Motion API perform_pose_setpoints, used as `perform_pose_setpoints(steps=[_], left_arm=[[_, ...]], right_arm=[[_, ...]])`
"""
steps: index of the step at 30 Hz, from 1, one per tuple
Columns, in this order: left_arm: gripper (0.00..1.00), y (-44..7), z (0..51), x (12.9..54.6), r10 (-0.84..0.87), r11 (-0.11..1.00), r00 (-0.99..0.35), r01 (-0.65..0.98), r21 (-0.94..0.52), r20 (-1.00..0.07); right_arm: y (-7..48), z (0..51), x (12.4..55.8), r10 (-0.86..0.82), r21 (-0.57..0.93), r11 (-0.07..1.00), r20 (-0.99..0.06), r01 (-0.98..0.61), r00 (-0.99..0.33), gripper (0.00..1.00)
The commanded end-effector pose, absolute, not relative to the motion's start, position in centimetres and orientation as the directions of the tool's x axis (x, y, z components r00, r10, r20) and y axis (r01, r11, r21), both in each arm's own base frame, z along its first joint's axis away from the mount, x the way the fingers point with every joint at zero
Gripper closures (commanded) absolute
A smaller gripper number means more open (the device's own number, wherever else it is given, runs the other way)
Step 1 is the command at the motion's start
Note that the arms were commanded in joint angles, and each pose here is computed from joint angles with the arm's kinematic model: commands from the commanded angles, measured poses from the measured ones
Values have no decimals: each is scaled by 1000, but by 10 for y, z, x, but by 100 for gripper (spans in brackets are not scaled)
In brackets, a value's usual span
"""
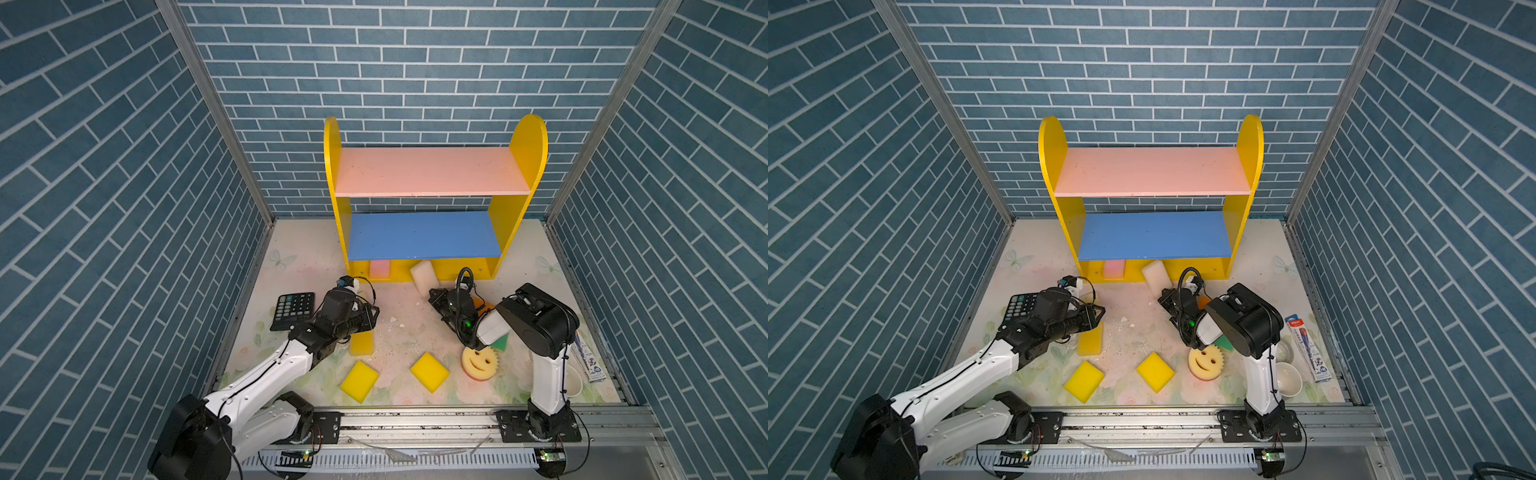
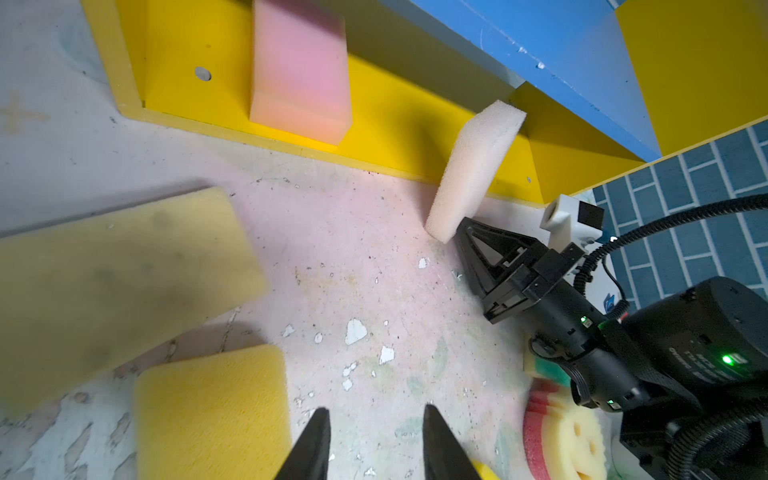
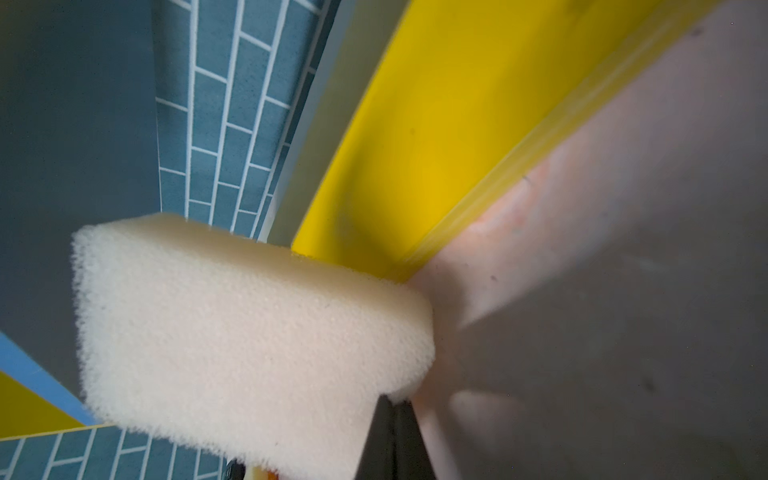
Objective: Place and organize the cleaning sponges onto the shelf
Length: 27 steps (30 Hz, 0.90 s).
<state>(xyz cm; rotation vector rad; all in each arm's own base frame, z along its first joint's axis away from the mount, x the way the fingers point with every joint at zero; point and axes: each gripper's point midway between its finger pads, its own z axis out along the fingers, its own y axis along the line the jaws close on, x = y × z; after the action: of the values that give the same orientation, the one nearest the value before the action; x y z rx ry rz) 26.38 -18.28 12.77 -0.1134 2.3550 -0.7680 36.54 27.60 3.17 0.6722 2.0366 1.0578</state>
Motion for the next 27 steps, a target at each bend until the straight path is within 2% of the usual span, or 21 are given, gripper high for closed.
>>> perform_pose_setpoints(steps=[1, 7, 12, 19, 21, 24, 27], left_arm=[[62, -172, 123, 255, -241, 852, -787, 109, -512, -568], [60, -160, 126, 246, -256, 858, -767, 100, -504, -588], [60, -151, 129, 239, -251, 868, -761, 96, -487, -598], [58, -143, 132, 237, -269, 874, -745, 77, -480, -610], [58, -143, 132, 238, -270, 874, -744, 77, -480, -611], [58, -145, 130, 238, -268, 873, -750, 76, -481, -604], [58, -146, 128, 239, -265, 872, -757, 76, -483, -597]], right_arm=[[259, 32, 360, 780, 837, 514, -363, 191, -509, 100], [283, 51, 367, 790, 850, 501, -371, 165, -488, 100], [289, 59, 378, 849, 889, 421, -315, 182, -424, 100], [297, 75, 389, 872, 902, 391, -299, 184, -387, 99], [301, 78, 391, 873, 907, 382, -291, 178, -392, 91], [308, 80, 391, 871, 914, 369, -277, 169, -405, 74], [313, 79, 389, 867, 917, 363, -267, 166, -421, 67]])
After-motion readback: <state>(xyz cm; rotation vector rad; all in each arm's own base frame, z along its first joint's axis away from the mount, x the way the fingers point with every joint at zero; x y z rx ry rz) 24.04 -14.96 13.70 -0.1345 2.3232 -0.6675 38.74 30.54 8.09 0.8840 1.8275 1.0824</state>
